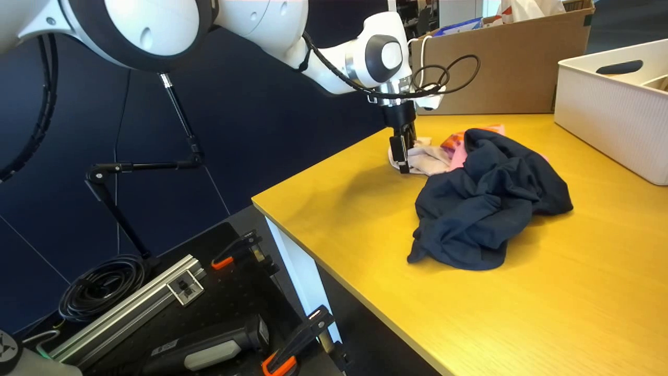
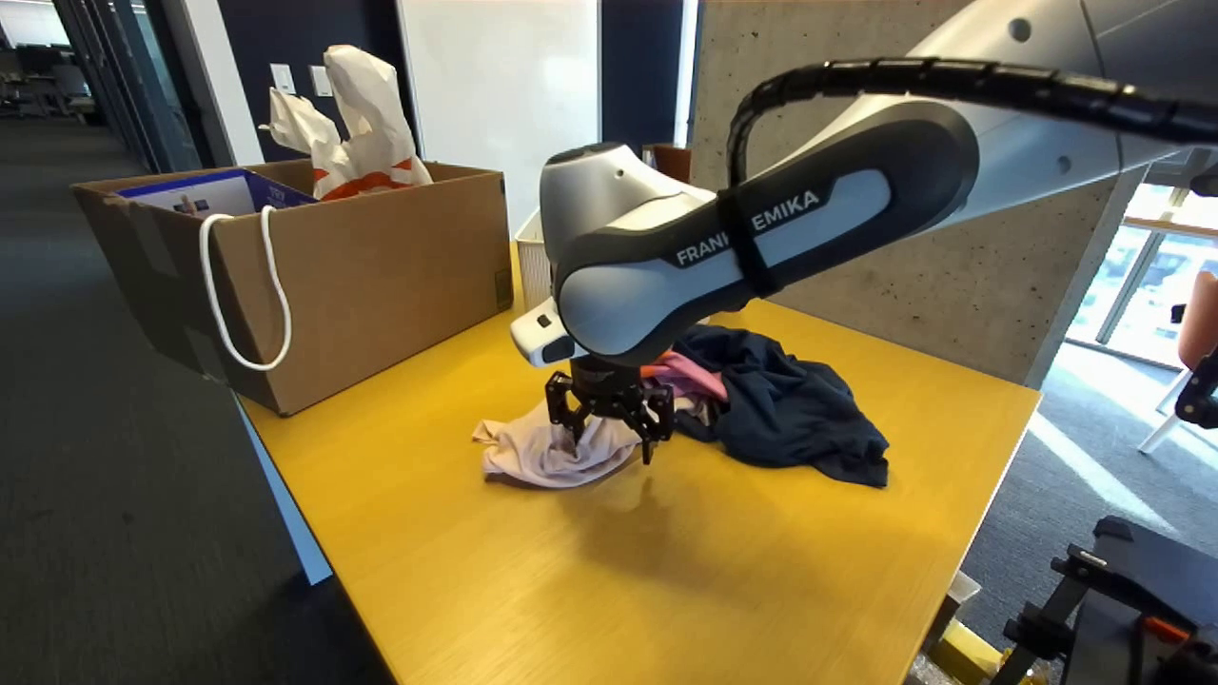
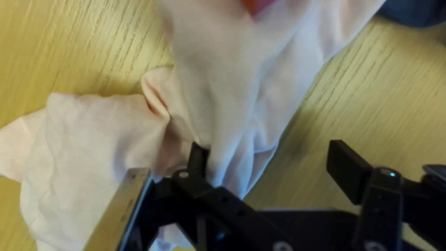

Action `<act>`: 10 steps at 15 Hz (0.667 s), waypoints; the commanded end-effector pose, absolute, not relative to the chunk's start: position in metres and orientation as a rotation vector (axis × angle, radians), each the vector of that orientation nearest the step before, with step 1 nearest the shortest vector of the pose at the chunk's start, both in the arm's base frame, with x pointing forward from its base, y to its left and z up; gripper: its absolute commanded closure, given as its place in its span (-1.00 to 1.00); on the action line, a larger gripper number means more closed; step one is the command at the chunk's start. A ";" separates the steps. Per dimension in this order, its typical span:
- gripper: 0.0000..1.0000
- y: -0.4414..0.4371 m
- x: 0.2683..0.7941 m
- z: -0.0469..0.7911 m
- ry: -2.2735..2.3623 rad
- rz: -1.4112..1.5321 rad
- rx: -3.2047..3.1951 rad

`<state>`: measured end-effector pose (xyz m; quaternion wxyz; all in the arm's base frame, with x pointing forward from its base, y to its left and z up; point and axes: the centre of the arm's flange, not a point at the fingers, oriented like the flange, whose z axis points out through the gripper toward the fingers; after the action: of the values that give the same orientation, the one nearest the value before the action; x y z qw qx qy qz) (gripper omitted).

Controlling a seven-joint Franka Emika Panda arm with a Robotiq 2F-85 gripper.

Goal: Pile all the clothes together

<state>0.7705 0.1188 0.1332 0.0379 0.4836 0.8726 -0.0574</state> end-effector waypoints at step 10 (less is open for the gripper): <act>1.00 0.131 0.805 0.134 2.623 -0.243 1.609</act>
<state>0.7791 0.1234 0.1343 0.0325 0.4926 0.8670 -0.0677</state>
